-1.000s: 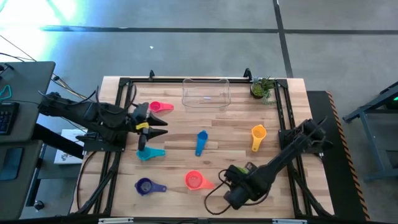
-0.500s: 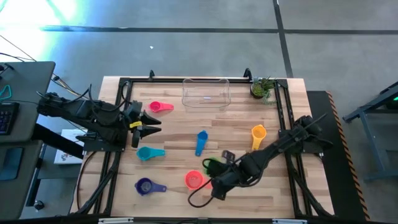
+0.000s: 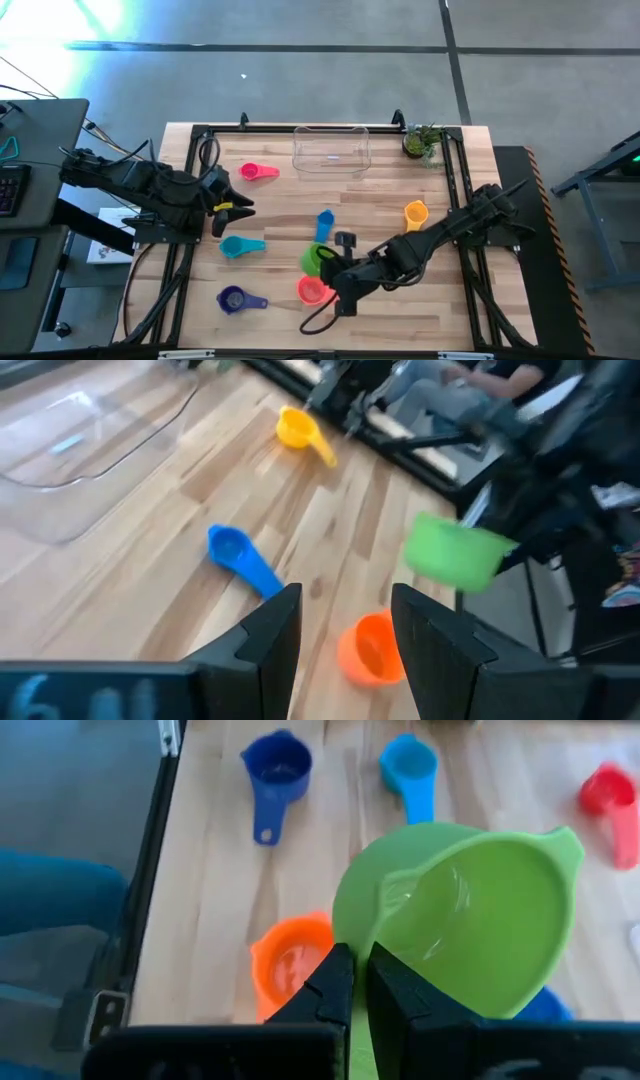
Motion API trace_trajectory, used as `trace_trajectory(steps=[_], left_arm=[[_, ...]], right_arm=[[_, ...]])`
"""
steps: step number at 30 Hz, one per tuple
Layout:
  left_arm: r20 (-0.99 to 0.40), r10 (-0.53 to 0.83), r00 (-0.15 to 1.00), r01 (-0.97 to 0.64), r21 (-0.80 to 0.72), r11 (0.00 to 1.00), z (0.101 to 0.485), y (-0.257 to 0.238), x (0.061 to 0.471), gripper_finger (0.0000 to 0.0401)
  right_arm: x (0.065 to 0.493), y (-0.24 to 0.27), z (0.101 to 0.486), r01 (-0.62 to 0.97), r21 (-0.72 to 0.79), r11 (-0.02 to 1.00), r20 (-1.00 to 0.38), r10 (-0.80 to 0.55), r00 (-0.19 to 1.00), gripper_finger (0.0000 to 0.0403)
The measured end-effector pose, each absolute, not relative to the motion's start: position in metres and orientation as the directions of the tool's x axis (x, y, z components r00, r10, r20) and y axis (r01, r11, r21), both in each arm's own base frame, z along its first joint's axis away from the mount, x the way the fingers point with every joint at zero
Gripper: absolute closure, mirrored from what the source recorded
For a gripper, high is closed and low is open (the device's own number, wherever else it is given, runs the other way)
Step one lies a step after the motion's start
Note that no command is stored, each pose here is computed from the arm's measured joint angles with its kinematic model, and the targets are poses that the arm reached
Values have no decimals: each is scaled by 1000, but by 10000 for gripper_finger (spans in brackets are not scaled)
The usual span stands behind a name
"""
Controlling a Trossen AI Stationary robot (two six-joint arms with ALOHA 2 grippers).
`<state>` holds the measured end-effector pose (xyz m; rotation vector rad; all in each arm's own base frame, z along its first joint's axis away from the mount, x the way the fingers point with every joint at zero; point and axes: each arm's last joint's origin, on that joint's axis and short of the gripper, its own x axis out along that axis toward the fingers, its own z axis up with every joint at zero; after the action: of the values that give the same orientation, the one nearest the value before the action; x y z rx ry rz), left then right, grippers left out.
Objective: Nest measuring cups in basket
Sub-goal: Stack the green measuring cup in the orange measuring cup
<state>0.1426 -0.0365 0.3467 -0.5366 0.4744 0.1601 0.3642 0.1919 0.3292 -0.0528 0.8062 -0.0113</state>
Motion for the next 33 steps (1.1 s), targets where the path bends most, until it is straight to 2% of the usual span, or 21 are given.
trace_trajectory(steps=[5,17,26,33], left_arm=[[-486,29,873,-276,-445,852,345,-36,142,254],[-484,30,875,-276,-447,851,346,-36,142,254],[-483,31,875,-277,-447,851,346,-36,142,254],[-483,32,875,-278,-447,851,346,-36,142,254]], right_arm=[[370,194,328,-28,-79,996,-720,-37,693,400],[390,212,279,-128,-102,987,-805,-7,594,400],[396,220,255,-202,-22,979,-855,86,512,400],[402,224,237,-224,2,975,-876,110,470,400]])
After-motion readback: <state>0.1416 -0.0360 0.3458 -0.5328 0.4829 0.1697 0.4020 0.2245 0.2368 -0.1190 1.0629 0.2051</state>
